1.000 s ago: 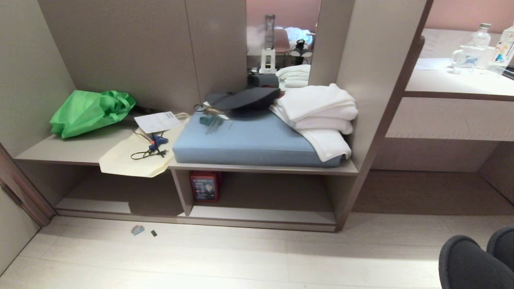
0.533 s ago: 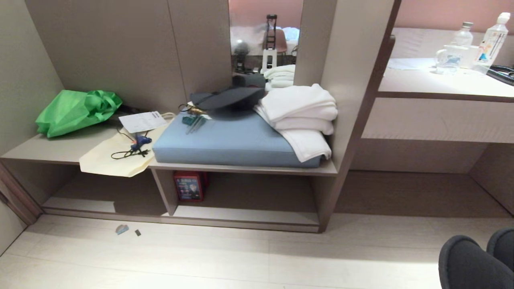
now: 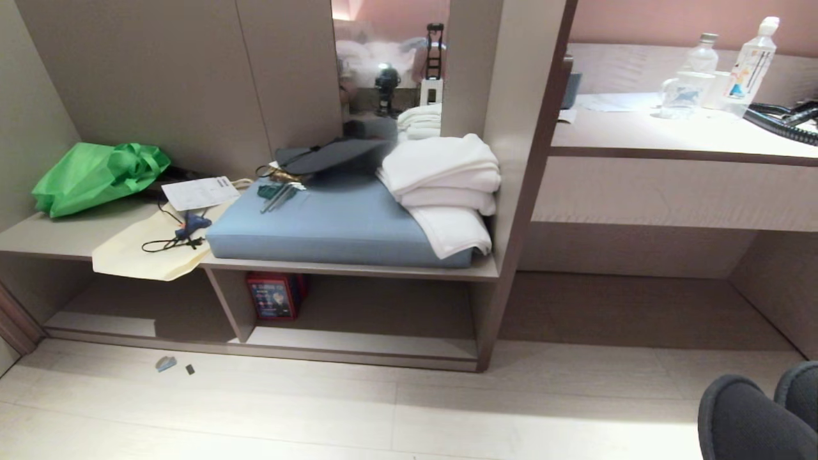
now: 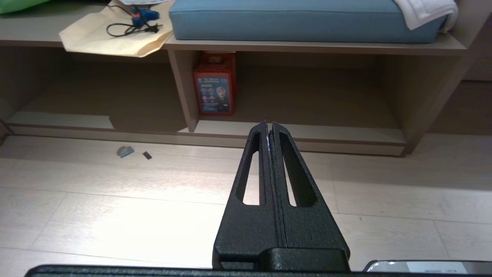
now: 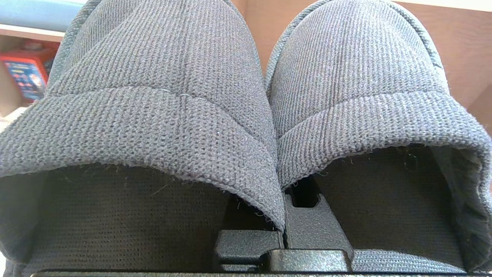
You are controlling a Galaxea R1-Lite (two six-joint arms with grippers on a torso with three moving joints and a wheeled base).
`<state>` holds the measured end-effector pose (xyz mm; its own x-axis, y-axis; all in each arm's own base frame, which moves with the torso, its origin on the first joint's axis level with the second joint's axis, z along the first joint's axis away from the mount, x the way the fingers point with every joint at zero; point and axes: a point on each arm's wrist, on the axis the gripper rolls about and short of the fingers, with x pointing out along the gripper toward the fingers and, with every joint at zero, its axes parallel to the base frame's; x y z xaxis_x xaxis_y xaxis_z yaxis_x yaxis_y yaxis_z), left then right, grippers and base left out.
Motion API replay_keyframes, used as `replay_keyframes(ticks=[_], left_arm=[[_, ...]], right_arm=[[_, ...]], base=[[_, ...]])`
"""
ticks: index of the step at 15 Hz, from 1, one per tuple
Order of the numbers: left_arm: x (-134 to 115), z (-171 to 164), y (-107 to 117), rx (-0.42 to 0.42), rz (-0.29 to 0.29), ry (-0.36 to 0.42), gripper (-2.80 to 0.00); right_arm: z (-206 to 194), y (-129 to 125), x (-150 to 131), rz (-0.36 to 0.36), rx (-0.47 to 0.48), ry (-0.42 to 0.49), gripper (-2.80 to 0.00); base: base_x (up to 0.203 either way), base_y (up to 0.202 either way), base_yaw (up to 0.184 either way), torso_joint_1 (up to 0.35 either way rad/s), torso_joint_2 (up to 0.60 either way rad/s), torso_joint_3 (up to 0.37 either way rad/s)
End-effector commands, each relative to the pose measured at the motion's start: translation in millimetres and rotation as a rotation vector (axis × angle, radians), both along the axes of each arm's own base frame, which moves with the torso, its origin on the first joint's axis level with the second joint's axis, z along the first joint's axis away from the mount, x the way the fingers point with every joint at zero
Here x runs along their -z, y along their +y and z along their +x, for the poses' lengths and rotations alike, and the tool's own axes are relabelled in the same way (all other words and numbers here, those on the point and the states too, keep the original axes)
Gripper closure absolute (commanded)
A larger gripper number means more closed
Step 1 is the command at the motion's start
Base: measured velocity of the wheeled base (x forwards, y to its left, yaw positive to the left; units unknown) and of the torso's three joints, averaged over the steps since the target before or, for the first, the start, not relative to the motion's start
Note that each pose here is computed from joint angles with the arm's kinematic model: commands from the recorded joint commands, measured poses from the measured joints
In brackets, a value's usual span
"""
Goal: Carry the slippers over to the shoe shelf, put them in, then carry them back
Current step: Place the slippers on the floor
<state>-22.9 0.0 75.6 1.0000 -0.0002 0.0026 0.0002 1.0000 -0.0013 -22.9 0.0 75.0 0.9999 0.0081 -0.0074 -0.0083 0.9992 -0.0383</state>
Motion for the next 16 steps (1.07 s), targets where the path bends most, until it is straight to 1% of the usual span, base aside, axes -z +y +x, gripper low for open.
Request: replay_keyframes(ticks=[1,16], left_arm=[[0.0,0.0,0.0,0.001,0.0,-0.001,0.0],[-0.1,0.1,0.0,0.001,0.0,0.001,0.0]], right_arm=[[0.1,0.0,0.0,0.0,0.0,0.002,0.0],[0.1,0.0,0.0,-0.002,0.0,0.002,0.0]], base=[[0.0,-0.198,0.006,0.002,0.0,0.007],[0.0,-0.196,0.002,0.002,0.0,0.004]])
